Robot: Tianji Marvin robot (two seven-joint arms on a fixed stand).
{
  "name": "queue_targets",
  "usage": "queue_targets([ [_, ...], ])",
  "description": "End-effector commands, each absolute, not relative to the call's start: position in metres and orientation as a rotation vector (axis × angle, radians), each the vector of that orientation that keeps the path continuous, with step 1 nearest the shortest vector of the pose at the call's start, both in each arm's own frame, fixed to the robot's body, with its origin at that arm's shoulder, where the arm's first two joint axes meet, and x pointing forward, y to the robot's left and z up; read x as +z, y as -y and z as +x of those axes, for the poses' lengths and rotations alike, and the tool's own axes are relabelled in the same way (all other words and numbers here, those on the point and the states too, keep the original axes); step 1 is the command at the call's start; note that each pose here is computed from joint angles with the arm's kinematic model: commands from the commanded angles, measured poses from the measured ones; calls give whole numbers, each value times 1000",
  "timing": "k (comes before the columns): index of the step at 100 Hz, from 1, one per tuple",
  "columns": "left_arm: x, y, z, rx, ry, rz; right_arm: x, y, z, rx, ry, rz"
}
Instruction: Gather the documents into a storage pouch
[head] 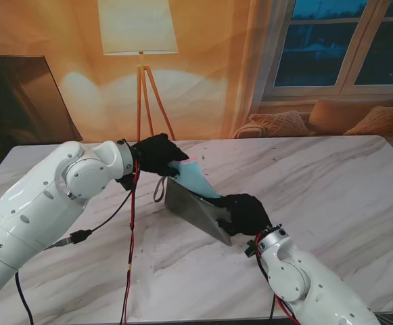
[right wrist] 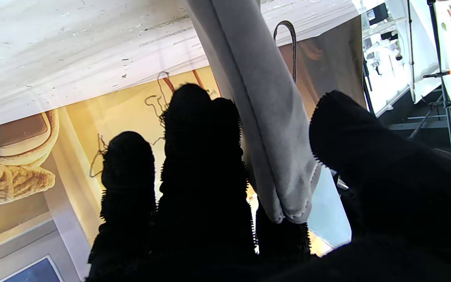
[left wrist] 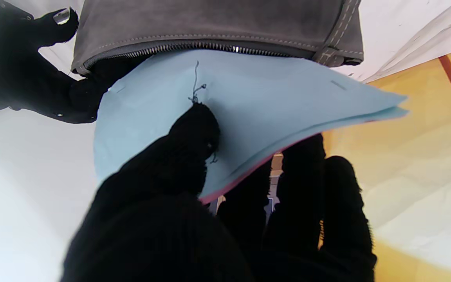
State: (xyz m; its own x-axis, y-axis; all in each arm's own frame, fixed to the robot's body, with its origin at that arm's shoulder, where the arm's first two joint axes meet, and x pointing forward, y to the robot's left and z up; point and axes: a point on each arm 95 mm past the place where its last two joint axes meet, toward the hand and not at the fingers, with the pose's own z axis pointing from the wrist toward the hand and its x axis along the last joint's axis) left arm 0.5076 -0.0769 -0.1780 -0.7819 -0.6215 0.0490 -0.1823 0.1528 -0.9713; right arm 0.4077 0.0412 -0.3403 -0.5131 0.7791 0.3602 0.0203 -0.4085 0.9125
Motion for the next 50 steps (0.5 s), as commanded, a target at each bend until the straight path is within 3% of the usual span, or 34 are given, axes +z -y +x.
queue_targets([
  [1,-178,77,507,-1652,-2084,-767,-340,-41,406,1969,-1289,1131],
  [50,-177,75,506,-1633,-2095,-755,-332,-41,398,2017,-1189,1164],
])
